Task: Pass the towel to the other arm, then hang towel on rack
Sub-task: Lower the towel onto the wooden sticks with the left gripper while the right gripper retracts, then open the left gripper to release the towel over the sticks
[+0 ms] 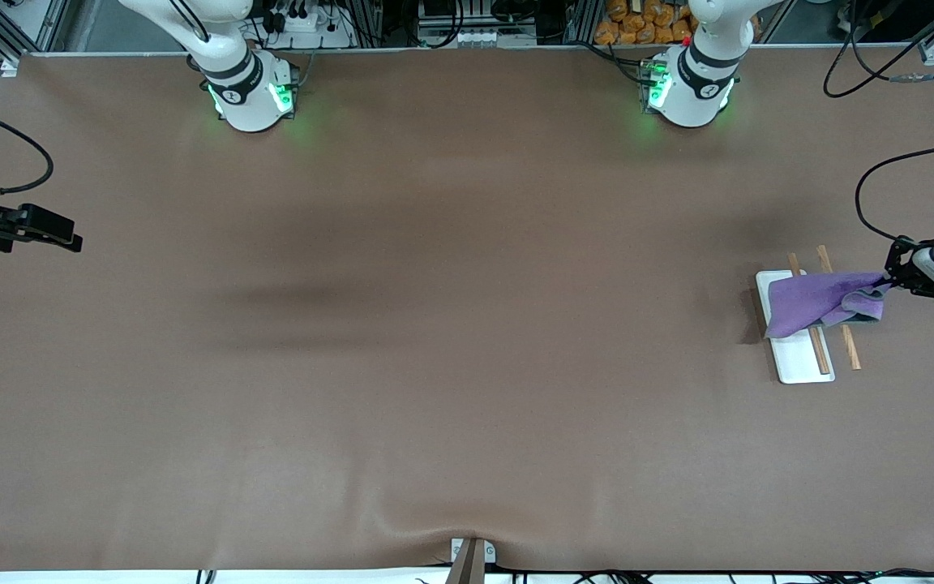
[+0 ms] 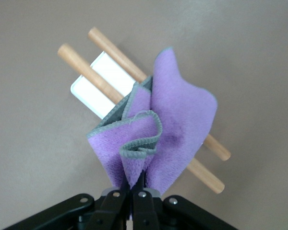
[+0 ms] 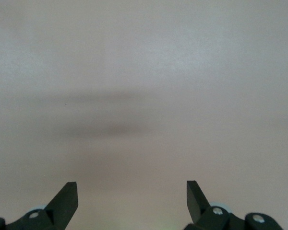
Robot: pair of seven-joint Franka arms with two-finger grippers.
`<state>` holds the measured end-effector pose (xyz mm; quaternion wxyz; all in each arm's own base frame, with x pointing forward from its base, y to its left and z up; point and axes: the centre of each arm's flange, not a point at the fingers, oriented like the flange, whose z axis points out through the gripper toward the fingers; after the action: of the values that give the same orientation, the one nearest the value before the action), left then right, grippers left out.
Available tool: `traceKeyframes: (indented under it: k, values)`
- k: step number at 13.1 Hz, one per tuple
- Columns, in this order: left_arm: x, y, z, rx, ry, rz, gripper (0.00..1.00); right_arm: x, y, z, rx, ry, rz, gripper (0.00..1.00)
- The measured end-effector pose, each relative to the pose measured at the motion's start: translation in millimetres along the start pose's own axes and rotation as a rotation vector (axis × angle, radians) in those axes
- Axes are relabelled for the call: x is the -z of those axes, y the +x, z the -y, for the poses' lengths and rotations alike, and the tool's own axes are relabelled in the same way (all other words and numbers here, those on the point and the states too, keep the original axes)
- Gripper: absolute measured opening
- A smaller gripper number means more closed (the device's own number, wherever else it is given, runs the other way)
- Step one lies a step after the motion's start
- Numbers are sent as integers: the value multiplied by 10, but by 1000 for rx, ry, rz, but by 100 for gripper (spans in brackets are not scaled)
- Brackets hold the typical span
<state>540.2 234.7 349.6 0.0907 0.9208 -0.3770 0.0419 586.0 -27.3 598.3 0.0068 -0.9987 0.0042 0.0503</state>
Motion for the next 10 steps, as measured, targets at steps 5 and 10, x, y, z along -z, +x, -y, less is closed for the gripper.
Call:
traceKeyframes:
  k: [5, 10]
  values:
    - [-219, -139, 97, 44, -46, -40, 3, -8, -21, 138, -14, -3, 3, 100]
    - [-184, -91, 157, 38, -35, -46, 13, -10, -28, 150, -16, -4, 4, 100]
